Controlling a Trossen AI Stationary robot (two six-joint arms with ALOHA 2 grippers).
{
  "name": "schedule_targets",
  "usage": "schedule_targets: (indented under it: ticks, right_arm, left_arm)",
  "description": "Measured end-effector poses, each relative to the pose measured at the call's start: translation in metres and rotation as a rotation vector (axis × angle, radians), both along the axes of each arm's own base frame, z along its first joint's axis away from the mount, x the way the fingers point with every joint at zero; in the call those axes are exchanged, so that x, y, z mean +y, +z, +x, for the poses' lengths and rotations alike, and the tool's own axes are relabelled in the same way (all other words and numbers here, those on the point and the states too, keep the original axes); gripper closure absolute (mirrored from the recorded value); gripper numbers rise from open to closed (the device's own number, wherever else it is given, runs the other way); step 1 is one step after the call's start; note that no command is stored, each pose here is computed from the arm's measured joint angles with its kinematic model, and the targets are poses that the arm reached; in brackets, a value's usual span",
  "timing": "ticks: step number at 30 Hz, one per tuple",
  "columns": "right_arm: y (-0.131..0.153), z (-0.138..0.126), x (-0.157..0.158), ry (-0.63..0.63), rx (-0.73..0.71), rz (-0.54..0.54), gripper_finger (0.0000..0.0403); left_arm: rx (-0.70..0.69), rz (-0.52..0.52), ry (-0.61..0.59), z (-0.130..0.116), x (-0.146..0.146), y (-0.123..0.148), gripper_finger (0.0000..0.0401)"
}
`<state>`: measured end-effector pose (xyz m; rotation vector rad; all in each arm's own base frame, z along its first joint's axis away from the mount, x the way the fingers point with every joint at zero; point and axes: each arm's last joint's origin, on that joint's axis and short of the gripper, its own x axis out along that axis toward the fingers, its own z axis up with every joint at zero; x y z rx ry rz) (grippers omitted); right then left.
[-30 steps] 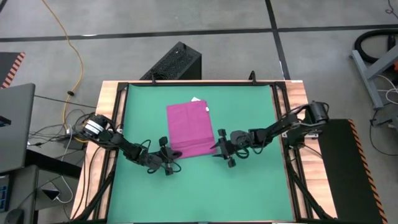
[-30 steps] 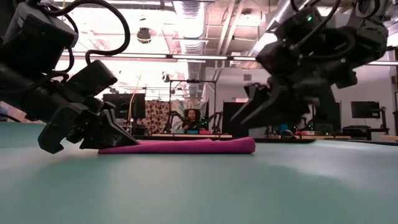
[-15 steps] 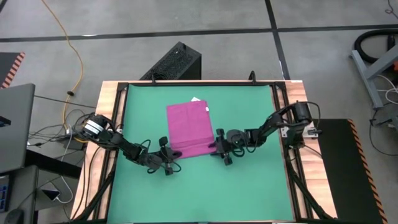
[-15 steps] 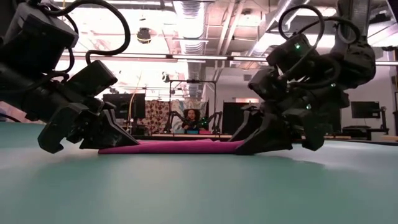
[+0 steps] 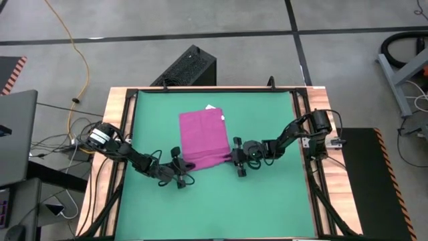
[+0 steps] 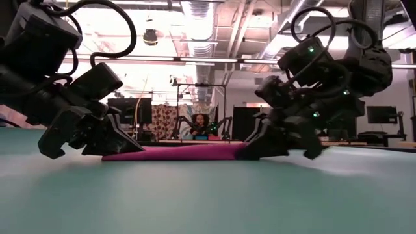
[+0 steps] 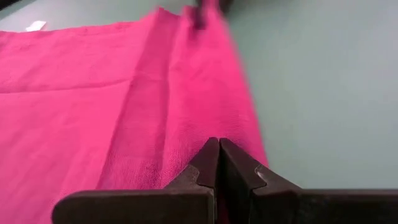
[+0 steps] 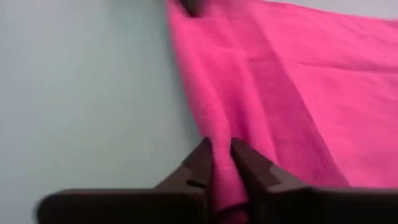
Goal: Roll towel into tight, uniform cylinder
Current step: Roll the pink towel
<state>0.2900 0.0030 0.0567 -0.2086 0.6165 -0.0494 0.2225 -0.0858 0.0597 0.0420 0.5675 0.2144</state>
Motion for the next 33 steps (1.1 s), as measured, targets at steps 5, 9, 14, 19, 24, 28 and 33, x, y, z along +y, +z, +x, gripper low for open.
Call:
schedule_targets:
  ticks: [5, 9, 14, 19, 24, 28, 33]
  right_arm:
    - [0.000, 0.000, 0.003, -0.051, -0.014, 0.077, 0.0381]
    - [0.004, 0.000, 0.013, -0.043, -0.021, 0.132, 0.0381]
    - [0.014, -0.004, 0.027, -0.022, -0.009, 0.188, 0.0381]
    - [0.034, -0.010, 0.033, -0.010, 0.015, 0.237, 0.0381]
    - [0.054, -0.019, 0.034, -0.019, 0.035, 0.284, 0.0381]
    - [0.068, -0.023, 0.032, -0.038, 0.017, 0.309, 0.0381]
    - [0.074, -0.022, 0.030, -0.050, 0.016, 0.366, 0.0381]
  left_arm:
    - [-0.003, -0.047, -0.061, 0.001, -0.002, 0.008, 0.0401]
    - [0.003, -0.054, -0.100, -0.002, -0.003, 0.019, 0.0401]
    - [-0.028, 0.017, -0.116, -0.004, -0.001, 0.039, 0.0401]
    - [-0.086, 0.122, -0.119, -0.003, 0.003, 0.055, 0.0401]
    - [-0.100, 0.210, -0.127, 0.004, 0.011, 0.063, 0.0401]
    - [-0.126, 0.223, -0.171, 0.013, 0.024, 0.061, 0.0401]
    - [-0.162, 0.252, -0.232, 0.023, 0.037, 0.057, 0.0401]
